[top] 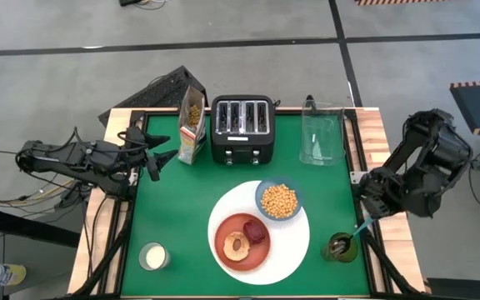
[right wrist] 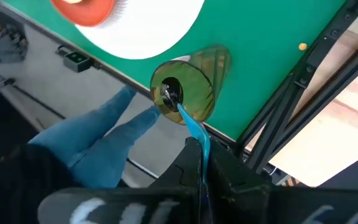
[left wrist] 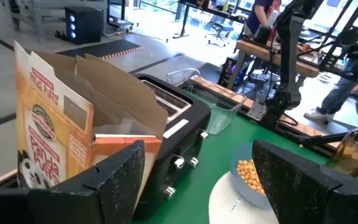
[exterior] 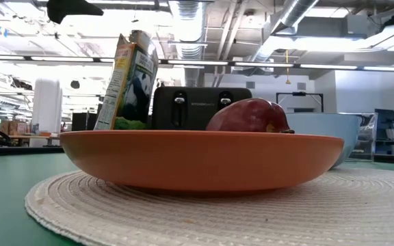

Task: Arrange a breakfast setting
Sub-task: Put the blue spoon on the white table mat

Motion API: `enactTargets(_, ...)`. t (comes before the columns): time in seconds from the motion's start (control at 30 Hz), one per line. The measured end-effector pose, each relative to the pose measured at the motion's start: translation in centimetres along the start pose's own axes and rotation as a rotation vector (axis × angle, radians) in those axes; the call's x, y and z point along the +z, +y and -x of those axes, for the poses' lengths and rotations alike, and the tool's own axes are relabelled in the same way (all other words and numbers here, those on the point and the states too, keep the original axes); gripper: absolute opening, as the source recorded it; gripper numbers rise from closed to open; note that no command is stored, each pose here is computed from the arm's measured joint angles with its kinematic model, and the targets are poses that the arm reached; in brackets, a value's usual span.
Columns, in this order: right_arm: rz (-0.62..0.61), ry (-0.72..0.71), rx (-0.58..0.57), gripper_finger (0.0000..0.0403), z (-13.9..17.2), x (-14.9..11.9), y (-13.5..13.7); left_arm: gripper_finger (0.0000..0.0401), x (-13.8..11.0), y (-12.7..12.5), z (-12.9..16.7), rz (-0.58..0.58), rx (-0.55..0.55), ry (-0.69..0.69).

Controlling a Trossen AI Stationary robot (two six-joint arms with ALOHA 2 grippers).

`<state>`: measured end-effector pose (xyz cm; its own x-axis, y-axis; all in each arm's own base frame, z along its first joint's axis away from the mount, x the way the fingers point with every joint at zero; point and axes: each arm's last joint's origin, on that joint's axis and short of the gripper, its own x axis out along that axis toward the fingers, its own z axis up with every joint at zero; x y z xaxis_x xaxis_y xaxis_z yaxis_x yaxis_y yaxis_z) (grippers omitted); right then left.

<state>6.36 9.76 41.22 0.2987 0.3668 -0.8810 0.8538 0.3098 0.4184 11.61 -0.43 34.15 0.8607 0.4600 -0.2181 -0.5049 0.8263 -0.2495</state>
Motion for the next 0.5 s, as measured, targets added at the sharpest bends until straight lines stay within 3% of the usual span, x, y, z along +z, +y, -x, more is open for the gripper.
enactTargets(0.3,0.075,0.013,0.113,0.0024,2.2,1.6,-1.9,0.0283,0.0,0.0,0.0,0.003,0.005,-0.002)
enactTargets(0.5,0.151,-0.132,0.239,0.0024,3.2,2.8,-2.6,0.0283,0.0,0.0,0.0,0.043,0.005,-0.002)
